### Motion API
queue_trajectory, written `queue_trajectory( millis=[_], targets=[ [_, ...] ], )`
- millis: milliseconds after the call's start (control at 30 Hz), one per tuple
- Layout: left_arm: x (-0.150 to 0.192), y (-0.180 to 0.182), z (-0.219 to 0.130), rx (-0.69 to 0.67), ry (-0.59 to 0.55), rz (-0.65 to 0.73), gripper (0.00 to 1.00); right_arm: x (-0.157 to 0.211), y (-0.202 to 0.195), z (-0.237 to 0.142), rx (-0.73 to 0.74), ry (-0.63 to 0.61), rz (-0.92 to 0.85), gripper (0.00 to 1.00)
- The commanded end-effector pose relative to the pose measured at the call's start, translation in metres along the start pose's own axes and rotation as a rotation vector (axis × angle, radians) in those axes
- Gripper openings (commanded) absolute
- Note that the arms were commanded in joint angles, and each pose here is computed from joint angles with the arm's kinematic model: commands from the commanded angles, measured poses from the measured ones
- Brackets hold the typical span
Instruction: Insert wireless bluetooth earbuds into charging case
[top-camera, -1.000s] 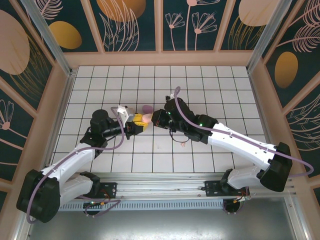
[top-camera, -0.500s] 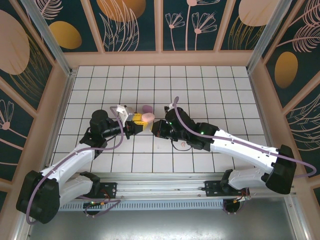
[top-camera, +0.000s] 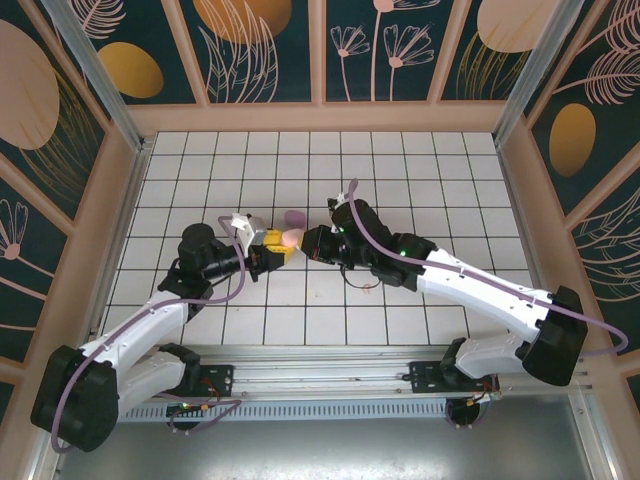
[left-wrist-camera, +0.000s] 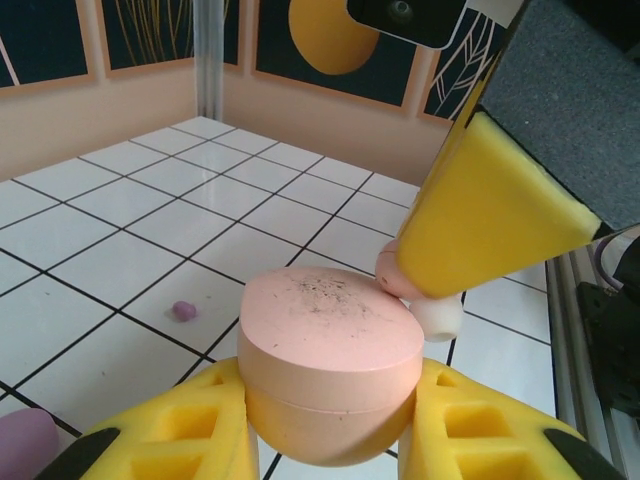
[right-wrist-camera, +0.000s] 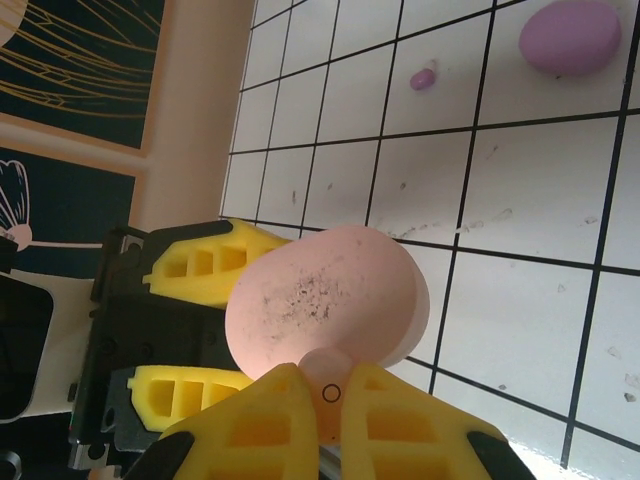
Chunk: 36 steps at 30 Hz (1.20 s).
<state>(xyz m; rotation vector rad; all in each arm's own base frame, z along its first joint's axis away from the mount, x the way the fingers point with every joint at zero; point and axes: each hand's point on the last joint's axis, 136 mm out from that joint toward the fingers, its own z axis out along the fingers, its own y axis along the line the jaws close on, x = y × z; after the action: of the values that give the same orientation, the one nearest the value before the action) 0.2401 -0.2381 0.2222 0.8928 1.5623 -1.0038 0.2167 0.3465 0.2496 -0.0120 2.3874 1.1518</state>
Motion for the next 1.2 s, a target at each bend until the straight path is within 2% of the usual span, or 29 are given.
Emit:
queue_trajectory(
  millis=[0, 233, 433, 733, 1167],
  targets=[
    [-0.013, -0.01, -0.001, 0.037, -0.04, 0.035, 0.0, 0.003, 0.008, 0.001, -0.027, 0.015, -0.014, 0.06],
    [-0.014, -0.006, 0.001, 0.028, -0.043, 0.035, 0.0, 0.029, -0.002, -0.003, -0.012, 0.054, 0.008, 0.05],
    [-0.015, -0.008, 0.001, 0.045, -0.043, 0.036, 0.0, 0.032, -0.01, -0.006, 0.01, 0.048, 0.006, 0.05],
    [-0.015, -0.015, -0.001, 0.069, -0.046, 0.035, 0.0, 0.005, 0.0, -0.001, 0.027, 0.014, -0.061, 0.05],
    [-0.016, -0.024, -0.002, 0.091, -0.049, 0.043, 0.0, -0.02, 0.017, -0.001, -0.025, -0.029, -0.058, 0.05]
  ],
)
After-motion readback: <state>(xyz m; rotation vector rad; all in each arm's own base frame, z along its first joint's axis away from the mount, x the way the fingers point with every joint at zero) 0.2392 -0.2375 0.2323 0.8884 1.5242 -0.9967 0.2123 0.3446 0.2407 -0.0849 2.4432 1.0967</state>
